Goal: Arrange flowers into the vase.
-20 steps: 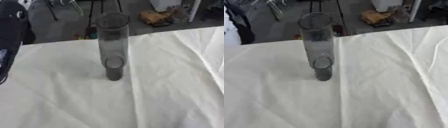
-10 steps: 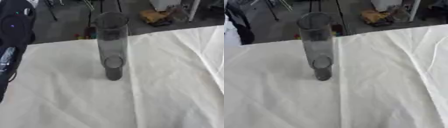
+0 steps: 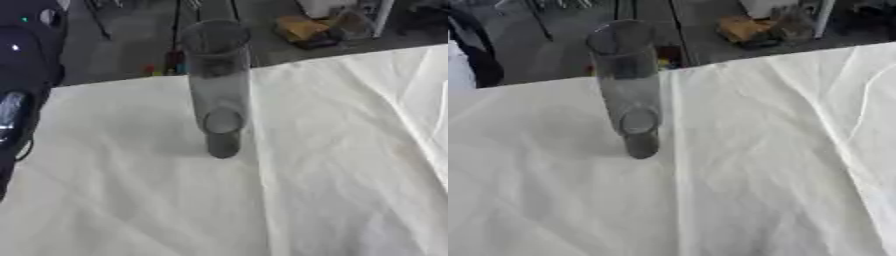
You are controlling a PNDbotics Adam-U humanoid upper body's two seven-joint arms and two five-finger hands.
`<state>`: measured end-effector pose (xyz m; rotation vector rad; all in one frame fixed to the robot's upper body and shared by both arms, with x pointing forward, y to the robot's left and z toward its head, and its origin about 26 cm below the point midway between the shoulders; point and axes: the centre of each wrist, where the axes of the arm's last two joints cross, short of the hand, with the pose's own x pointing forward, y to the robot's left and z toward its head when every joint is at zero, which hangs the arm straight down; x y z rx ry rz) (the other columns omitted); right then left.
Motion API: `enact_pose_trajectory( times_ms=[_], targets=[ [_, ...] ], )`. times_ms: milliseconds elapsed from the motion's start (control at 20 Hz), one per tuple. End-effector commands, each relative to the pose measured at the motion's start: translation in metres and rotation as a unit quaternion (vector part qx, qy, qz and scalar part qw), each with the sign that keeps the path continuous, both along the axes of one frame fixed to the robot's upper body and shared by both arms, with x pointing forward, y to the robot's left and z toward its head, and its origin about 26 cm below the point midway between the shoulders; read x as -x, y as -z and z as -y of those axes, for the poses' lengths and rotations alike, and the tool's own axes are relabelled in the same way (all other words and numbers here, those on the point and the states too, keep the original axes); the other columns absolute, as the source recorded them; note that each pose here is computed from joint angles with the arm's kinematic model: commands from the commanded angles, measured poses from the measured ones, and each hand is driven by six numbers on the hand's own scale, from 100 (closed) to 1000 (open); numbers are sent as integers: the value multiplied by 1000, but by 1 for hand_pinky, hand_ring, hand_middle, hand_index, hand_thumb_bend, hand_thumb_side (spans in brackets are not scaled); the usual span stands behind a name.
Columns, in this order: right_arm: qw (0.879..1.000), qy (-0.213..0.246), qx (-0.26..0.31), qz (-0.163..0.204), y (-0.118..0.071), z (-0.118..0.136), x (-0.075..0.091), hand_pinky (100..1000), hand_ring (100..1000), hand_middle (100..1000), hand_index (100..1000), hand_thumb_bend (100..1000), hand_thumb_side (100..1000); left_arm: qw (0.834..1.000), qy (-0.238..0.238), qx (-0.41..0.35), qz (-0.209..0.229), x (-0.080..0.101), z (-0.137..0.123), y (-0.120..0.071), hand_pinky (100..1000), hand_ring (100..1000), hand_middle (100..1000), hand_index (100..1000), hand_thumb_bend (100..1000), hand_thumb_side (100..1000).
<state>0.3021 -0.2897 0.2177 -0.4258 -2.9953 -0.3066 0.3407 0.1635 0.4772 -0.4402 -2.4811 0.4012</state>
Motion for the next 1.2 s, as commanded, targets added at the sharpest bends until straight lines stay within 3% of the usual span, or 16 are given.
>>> enact_pose_trajectory(
  times_ms=[50, 500, 1200],
  targets=[
    [1000, -8, 3, 25, -9, -1, 2, 748, 820, 601, 880, 100, 1000, 1000, 4, -7, 23, 10, 1, -8, 100, 100, 100, 100, 100, 712],
    [1000, -10, 3, 26, -11, -2, 1, 749, 822, 598, 880, 100, 1000, 999, -10, -43, 21, 1, 5, 5, 100, 100, 100, 100, 100, 707],
    [1000, -13, 1, 29, -13, -5, 0, 750, 824, 594, 881, 100, 1000, 997, 20, -45, 57, 2, 6, 13, 100, 100, 100, 100, 100, 697]
  ],
)
